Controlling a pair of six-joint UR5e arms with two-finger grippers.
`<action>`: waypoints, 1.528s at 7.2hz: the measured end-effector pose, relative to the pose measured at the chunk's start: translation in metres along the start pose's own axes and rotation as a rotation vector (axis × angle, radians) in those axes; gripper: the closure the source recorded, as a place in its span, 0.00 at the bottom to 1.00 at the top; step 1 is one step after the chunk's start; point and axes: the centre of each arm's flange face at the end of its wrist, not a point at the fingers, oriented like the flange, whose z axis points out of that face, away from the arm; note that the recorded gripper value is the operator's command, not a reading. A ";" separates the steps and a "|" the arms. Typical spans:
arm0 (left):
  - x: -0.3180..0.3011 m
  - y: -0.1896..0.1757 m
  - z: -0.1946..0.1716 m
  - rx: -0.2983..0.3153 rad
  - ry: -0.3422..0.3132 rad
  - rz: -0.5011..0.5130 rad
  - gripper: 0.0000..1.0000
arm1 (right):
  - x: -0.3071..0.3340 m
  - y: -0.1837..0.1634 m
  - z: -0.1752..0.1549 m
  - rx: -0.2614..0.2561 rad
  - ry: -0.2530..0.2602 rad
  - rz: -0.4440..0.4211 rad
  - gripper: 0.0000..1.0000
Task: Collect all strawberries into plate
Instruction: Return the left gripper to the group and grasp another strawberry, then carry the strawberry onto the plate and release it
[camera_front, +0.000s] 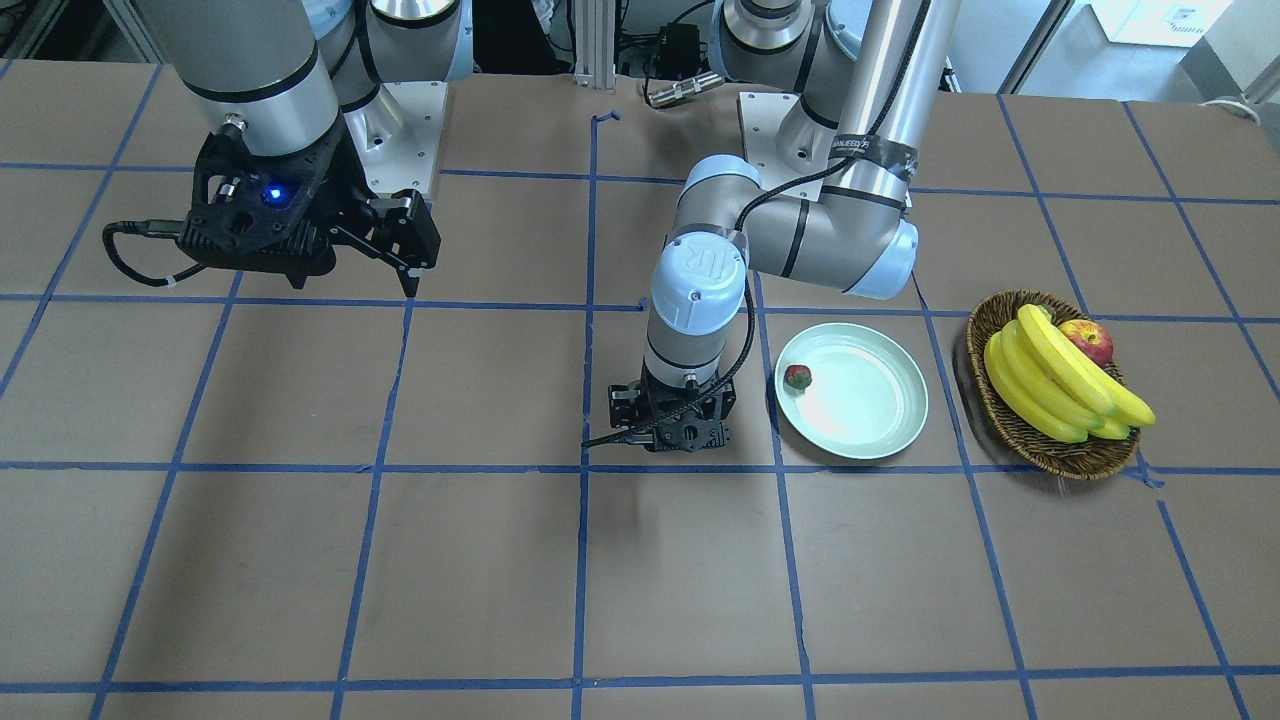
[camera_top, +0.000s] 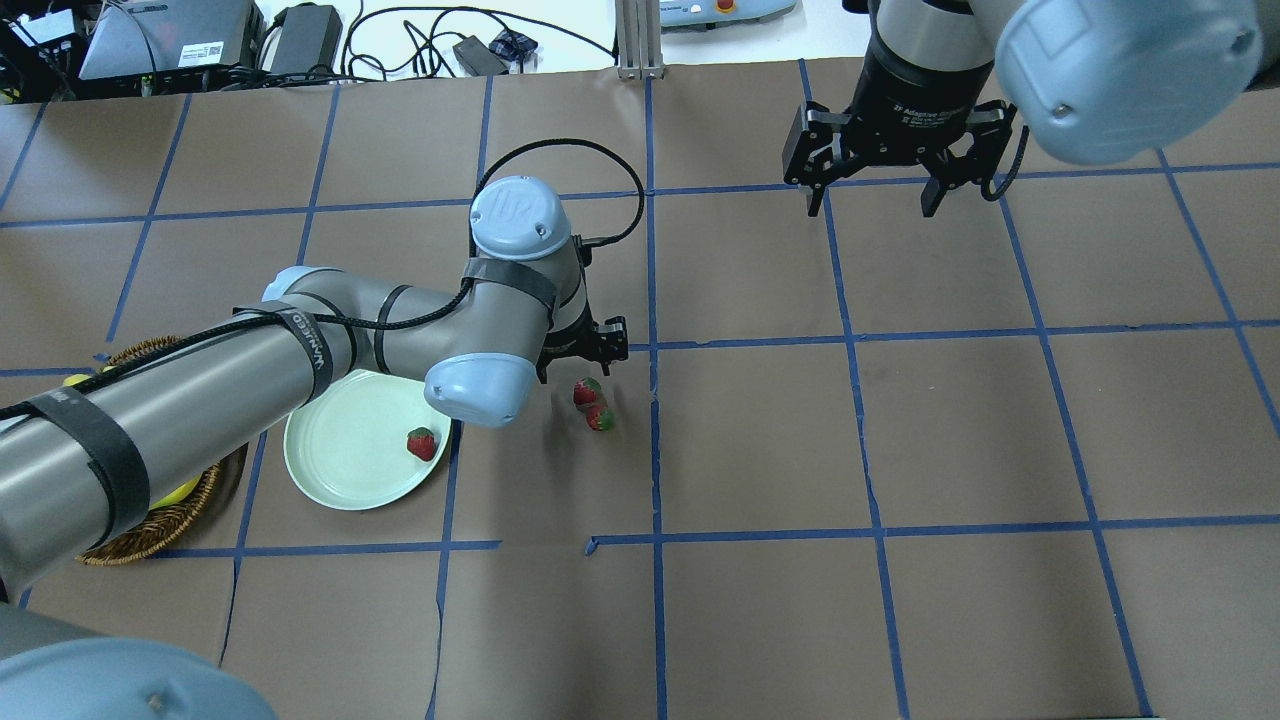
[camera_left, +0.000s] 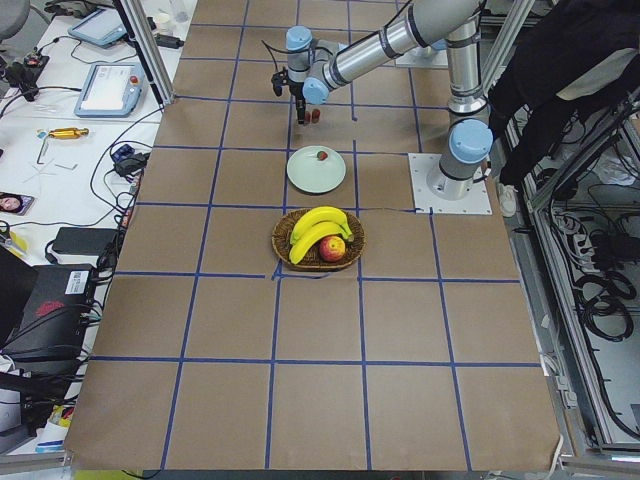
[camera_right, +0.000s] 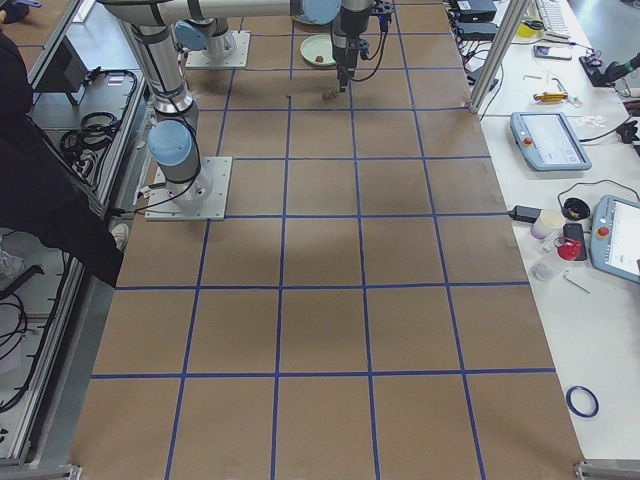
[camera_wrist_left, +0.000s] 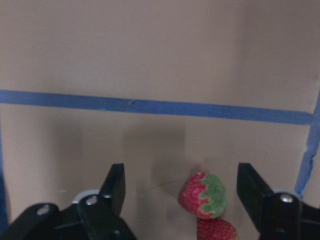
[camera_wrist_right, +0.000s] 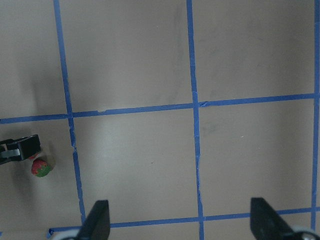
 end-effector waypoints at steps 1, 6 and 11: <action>0.003 0.003 0.005 -0.010 -0.004 -0.009 0.53 | 0.000 0.000 0.000 0.001 0.000 0.000 0.00; 0.000 0.010 0.010 -0.029 -0.015 -0.025 0.99 | 0.000 0.000 0.000 0.002 -0.001 0.000 0.00; -0.101 -0.024 -0.039 -0.048 -0.078 0.111 0.97 | 0.000 -0.001 0.000 0.000 -0.002 0.000 0.00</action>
